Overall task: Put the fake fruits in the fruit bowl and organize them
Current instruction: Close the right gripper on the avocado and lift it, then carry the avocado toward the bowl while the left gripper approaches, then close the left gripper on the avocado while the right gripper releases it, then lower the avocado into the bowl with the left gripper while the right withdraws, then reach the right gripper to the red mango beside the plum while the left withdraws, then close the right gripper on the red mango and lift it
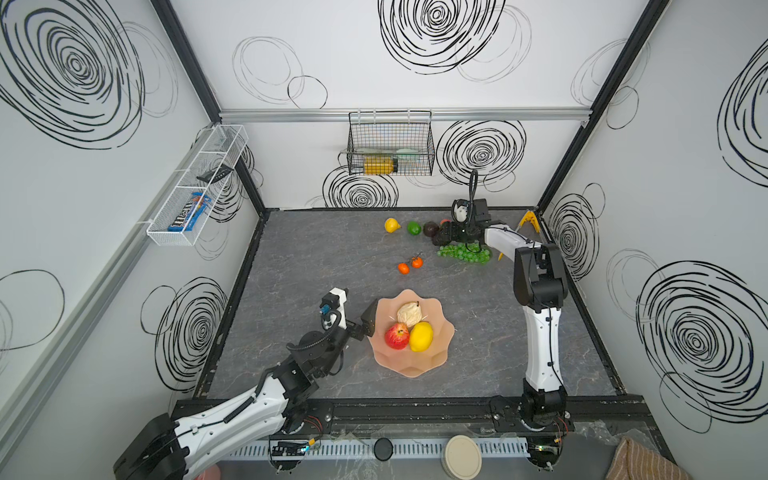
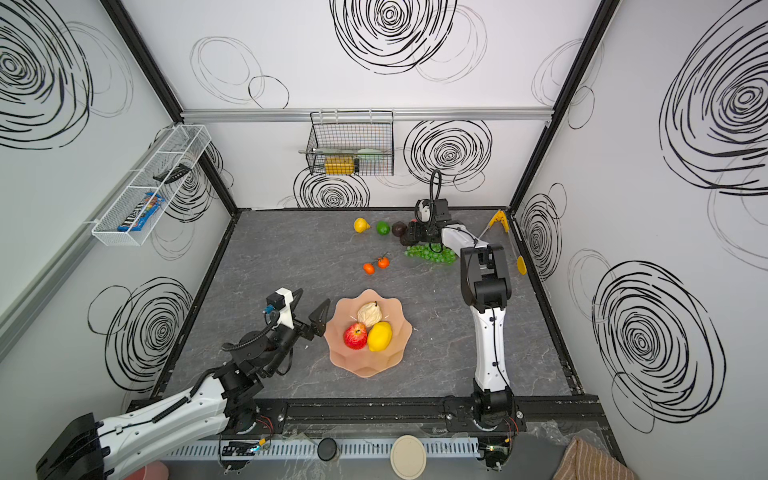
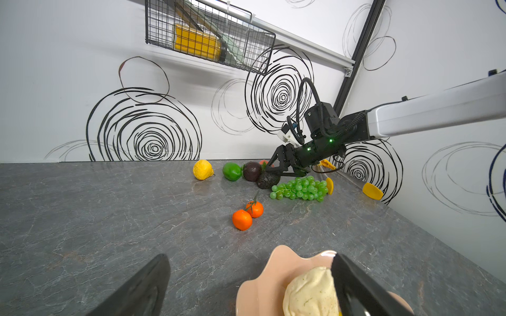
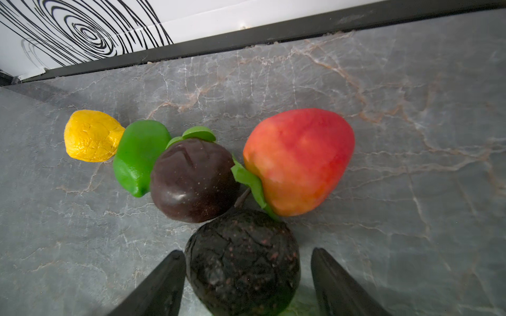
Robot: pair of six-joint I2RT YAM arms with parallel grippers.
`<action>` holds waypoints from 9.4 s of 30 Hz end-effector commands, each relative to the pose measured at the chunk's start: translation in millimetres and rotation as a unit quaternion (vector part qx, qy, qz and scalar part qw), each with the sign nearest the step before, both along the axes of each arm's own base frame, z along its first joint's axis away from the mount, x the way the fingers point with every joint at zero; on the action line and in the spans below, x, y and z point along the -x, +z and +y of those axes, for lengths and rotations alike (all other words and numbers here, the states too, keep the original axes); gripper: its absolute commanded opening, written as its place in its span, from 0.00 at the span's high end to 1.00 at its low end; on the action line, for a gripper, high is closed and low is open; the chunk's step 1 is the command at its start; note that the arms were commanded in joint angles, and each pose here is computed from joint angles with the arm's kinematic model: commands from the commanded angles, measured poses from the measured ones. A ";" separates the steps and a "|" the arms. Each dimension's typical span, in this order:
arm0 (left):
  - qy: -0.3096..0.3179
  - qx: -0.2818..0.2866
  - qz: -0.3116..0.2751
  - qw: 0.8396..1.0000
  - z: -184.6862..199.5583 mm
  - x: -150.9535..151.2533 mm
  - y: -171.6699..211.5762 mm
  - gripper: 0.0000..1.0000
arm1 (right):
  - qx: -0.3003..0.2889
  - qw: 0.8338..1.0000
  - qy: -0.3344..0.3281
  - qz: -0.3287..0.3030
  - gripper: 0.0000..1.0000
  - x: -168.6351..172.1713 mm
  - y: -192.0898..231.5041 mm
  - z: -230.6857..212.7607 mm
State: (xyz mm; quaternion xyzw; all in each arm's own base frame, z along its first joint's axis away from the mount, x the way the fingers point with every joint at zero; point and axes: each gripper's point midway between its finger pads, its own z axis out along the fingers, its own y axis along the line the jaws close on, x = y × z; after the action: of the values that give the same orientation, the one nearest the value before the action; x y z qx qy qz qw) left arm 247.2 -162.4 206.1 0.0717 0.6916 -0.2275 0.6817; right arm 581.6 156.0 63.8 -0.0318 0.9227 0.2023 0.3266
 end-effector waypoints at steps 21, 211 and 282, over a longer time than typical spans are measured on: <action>0.004 0.025 -0.028 0.999 1.1 -2.0 26.1 0.04 | 0.019 0.999 0.017 0.028 0.25 0.8 -16.4 15.6; -0.167 -0.322 0.415 0.834 -111.8 96.7 -120.1 0.39 | -0.130 0.986 0.047 -0.091 0.00 321.2 82.4 13.6; 0.021 0.047 0.106 0.993 39.1 13.2 -44.4 0.01 | 0.005 0.978 -0.206 -0.035 0.04 -47.8 17.3 -32.7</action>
State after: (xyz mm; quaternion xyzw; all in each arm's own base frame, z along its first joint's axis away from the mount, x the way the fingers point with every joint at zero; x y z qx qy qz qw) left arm 230.8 -124.4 151.6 0.0053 0.7658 -0.2467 0.5938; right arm 624.5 128.9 90.1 0.1355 0.8944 0.1366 0.4037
